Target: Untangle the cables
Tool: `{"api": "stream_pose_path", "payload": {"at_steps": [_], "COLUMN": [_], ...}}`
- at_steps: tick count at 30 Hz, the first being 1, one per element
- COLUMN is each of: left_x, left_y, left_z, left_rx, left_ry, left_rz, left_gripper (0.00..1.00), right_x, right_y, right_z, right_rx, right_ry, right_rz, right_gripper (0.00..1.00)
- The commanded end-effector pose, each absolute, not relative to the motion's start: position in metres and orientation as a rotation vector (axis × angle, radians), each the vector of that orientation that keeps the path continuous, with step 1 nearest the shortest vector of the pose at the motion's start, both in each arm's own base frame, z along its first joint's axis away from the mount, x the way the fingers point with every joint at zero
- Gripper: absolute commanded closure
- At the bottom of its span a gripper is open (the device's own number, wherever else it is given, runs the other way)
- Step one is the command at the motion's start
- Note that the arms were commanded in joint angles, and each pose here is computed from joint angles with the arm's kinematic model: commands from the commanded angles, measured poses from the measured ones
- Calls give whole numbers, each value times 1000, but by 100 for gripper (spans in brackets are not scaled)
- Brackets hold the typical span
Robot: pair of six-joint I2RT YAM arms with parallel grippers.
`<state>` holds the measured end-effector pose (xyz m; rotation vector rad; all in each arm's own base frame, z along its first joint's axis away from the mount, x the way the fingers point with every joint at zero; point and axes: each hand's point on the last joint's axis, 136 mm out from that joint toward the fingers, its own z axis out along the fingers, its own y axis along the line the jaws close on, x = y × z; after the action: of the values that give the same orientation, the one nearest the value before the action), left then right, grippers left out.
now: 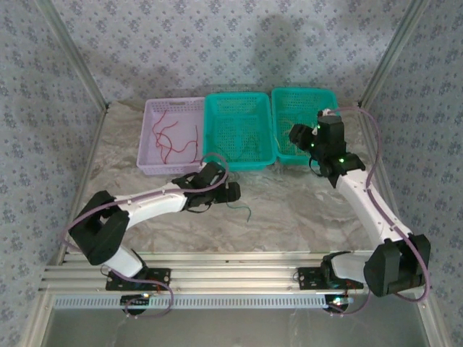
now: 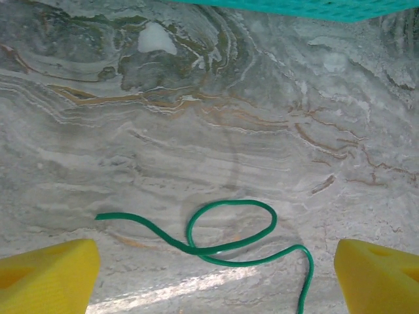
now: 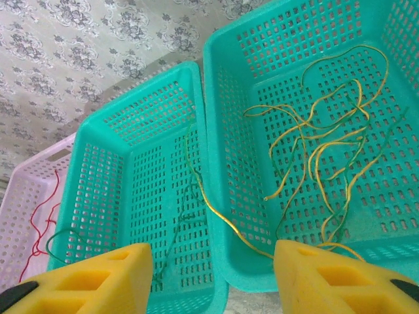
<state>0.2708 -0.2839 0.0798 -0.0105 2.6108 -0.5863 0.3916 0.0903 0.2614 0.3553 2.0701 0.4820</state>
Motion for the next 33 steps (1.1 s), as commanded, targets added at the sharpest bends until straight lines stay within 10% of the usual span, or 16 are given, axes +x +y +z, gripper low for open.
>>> {"api": "stream_pose_path", "payload": {"at_steps": [1, 33], "left_x": [275, 280], "left_y": [-296, -280], "left_z": [83, 49], "left_rx": [-34, -69], "left_ry": [2603, 2659], "left_rz": [-631, -506], "left_gripper": [9, 62], "right_x": [385, 372], "right_y": [91, 95], "right_z": [267, 260], "right_rx": [319, 299], "right_ry": [2059, 2068], "right_rz": [481, 516], "right_gripper": [47, 46]}}
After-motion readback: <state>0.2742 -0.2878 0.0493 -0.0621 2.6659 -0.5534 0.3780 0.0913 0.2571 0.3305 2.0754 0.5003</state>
